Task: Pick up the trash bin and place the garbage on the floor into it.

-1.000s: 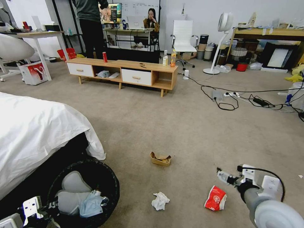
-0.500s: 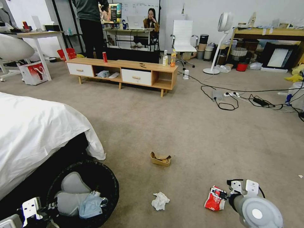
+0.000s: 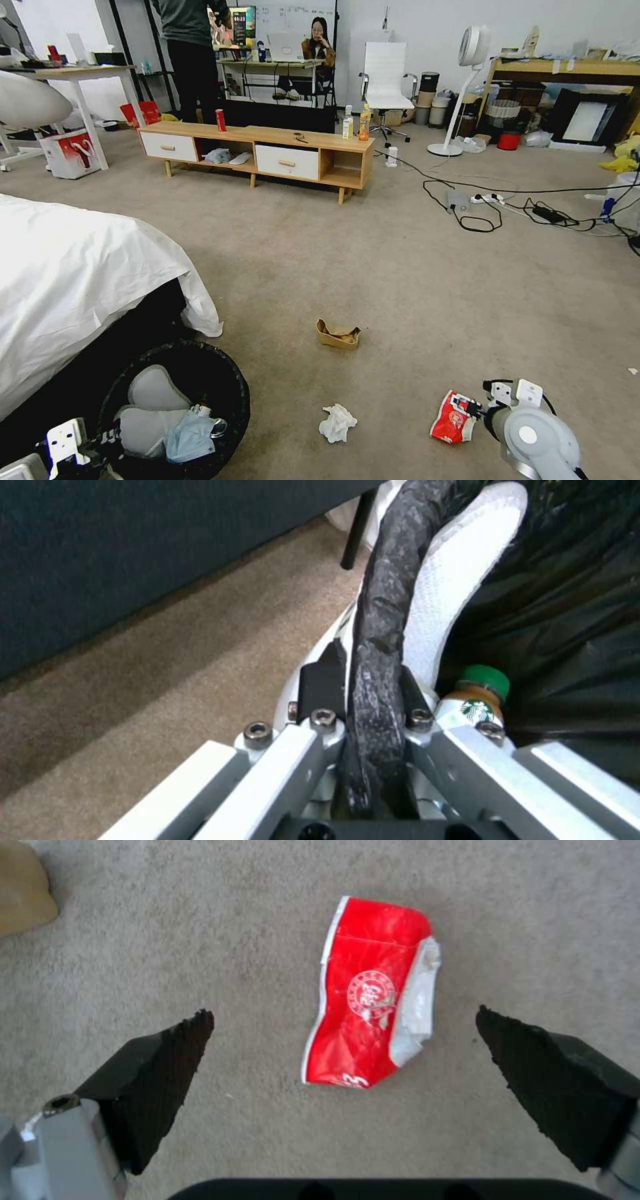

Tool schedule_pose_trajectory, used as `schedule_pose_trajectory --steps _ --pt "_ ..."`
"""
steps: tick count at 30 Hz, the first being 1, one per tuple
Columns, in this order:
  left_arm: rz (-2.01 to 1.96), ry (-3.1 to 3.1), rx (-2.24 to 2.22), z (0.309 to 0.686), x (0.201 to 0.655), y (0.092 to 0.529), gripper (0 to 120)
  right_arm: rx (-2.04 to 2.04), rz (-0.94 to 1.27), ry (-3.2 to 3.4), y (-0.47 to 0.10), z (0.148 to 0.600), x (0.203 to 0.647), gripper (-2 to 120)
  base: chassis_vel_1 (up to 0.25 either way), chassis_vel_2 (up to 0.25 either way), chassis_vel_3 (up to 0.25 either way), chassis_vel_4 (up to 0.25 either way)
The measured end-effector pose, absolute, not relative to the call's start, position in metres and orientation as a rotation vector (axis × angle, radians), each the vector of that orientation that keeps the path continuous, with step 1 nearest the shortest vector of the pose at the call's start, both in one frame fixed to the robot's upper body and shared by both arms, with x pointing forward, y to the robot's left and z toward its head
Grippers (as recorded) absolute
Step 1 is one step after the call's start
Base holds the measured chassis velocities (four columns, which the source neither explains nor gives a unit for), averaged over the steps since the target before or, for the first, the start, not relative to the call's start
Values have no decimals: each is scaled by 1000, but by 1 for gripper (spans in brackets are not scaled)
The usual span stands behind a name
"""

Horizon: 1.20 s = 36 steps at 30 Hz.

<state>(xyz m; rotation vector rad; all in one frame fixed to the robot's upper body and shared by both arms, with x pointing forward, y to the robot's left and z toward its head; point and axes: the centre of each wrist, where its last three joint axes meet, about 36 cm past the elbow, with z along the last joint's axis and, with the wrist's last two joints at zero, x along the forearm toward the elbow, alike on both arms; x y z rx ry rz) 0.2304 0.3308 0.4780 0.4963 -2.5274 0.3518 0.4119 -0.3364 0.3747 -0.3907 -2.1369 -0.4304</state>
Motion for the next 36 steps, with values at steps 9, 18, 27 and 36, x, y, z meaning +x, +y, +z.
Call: schedule_pose_trajectory --steps 9,18,27,36 --pt "347 -2520 500 475 231 333 3 -426 -472 -2079 -340 327 436 99 0 0 0 0" --pt "350 -2518 498 474 232 333 3 -454 -471 -2057 -346 305 441 99 0 0 0 0" --pt "348 -2516 497 473 233 333 3 -485 -483 -2045 -351 286 453 99 0 0 0 0" --pt "345 -2514 499 473 232 334 3 -510 -484 -2027 -354 266 456 97 0 0 0 0"
